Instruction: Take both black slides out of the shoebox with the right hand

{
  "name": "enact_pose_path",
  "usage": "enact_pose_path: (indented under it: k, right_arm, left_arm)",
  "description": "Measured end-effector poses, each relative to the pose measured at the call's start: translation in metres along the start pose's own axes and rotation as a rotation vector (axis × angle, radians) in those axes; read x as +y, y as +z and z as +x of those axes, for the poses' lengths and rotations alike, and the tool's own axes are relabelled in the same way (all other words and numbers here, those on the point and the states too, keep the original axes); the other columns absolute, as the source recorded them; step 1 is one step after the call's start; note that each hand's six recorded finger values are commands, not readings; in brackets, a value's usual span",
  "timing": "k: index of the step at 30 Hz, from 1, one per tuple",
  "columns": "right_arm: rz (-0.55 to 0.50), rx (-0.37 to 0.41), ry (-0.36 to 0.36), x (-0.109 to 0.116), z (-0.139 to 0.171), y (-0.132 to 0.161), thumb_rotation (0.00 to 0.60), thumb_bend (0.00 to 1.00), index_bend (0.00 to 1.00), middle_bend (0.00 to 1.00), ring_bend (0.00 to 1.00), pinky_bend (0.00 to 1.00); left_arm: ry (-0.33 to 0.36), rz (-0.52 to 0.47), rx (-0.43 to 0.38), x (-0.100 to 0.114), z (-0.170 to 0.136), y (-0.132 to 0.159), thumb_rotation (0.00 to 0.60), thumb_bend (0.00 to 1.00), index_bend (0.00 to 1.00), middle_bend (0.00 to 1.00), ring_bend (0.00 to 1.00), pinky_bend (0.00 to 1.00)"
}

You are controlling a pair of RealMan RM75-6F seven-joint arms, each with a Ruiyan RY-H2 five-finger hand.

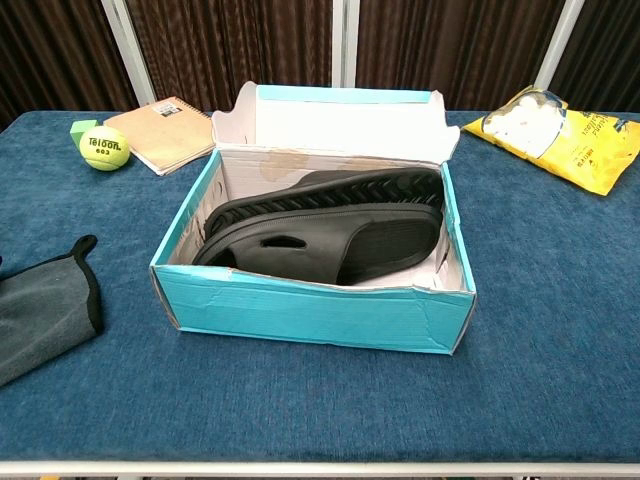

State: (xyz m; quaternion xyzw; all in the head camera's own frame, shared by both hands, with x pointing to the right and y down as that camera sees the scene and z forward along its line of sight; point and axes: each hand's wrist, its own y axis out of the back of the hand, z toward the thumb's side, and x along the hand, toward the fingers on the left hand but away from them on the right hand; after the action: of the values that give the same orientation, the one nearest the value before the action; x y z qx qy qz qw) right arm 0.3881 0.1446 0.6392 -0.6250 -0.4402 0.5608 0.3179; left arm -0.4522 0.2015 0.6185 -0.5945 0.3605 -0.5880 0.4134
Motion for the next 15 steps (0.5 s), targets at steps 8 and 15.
enact_pose_path:
  k: [8, 15]
  right_arm:
    - [-0.064, 0.121, 0.042, 0.002, -0.007, 0.04, 0.6, 0.07, 0.0, 0.0, 0.0, 0.0]
    - [-0.105, 0.306, 0.059, 0.013, -0.017, 0.105, 0.6, 0.09, 0.0, 0.11, 0.0, 0.1]
  left_arm:
    - [-0.027, 0.008, 0.006, -0.006, -0.002, -0.001, 0.6, 0.0, 0.16, 0.19, 0.1, 0.31]
    - [-0.02, -0.007, 0.015, -0.003, 0.0, -0.006, 0.6, 0.0, 0.16, 0.19, 0.1, 0.31]
